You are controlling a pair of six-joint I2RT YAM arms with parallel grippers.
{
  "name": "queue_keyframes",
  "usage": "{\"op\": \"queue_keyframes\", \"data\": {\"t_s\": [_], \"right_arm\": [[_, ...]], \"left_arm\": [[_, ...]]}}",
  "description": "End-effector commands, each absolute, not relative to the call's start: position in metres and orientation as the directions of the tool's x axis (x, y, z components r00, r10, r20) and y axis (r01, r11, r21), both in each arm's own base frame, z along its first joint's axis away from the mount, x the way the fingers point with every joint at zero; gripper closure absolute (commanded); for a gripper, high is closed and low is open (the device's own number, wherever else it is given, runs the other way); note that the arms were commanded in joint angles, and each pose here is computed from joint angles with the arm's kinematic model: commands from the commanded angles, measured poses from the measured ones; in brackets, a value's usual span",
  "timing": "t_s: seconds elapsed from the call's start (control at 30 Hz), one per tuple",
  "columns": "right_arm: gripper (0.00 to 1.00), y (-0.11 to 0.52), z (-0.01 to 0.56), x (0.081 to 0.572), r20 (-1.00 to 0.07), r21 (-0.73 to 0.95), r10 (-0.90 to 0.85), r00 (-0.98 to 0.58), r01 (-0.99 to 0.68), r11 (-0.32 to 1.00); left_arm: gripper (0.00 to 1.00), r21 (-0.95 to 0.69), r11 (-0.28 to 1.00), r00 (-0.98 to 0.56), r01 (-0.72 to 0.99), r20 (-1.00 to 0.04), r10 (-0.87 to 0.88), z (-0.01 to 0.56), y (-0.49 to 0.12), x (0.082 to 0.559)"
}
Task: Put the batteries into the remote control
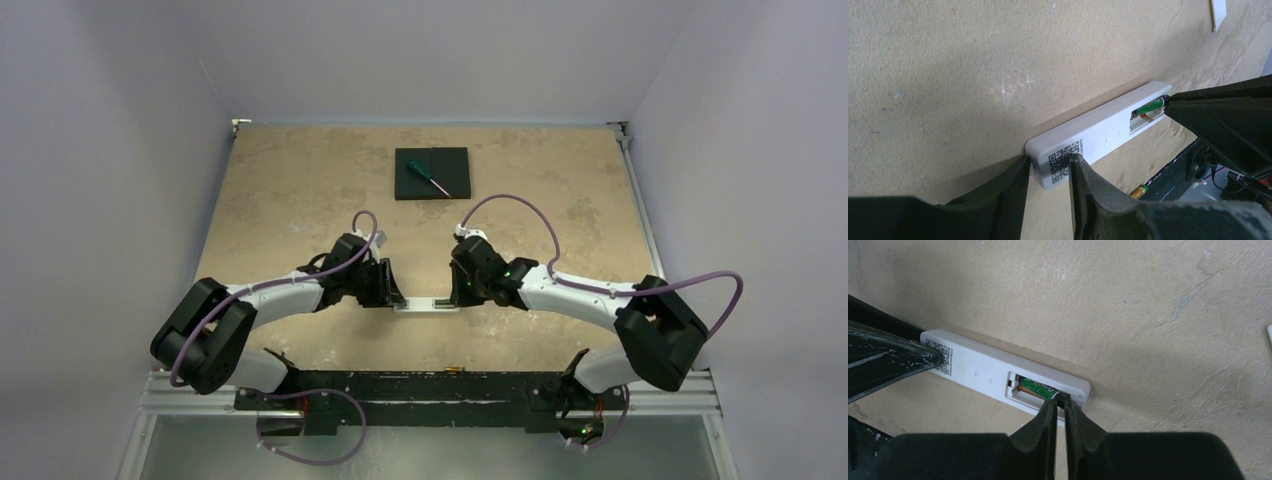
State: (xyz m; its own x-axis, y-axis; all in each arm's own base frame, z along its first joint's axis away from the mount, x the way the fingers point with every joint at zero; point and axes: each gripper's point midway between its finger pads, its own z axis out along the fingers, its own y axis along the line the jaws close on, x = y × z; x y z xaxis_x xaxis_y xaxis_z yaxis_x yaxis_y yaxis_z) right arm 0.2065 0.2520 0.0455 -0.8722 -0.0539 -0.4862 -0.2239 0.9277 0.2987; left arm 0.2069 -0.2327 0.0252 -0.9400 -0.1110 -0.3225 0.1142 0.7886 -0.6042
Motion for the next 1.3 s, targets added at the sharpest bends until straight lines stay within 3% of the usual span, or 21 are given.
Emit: {"op": "queue_keyframes", "data": {"t_s": [0.0, 0.4, 0.87, 1.27], "right_arm": [[0.83, 0.259, 0.044, 0.21, -0.491, 0.322, -0.042, -0.87, -0.226, 0.919], [0.86, 0.261, 0.03, 0.205, -0.452, 0.288, -0.092, -0.887, -0.243, 0.926], [0.82, 0.263, 0.004, 0.19, -0.379, 0.01, -0.275, -0.884, -0.301, 0.953], [0.8, 0.262, -0.003, 0.188, -0.339, -0.092, -0.303, -0.891, -0.289, 0.953]], "left_arm": [[0.67, -0.619, 0.77, -0.933, 0.157, -0.348, -0.09, 0.03, -0.238, 0.211], [0.67, -0.627, 0.762, -0.933, 0.162, -0.349, -0.089, 0.032, -0.24, 0.211], [0.67, -0.64, 0.75, -0.936, 0.167, -0.343, -0.084, 0.033, -0.242, 0.209], [0.66, -0.651, 0.74, -0.935, 0.17, -0.343, -0.087, 0.036, -0.244, 0.208]]}}
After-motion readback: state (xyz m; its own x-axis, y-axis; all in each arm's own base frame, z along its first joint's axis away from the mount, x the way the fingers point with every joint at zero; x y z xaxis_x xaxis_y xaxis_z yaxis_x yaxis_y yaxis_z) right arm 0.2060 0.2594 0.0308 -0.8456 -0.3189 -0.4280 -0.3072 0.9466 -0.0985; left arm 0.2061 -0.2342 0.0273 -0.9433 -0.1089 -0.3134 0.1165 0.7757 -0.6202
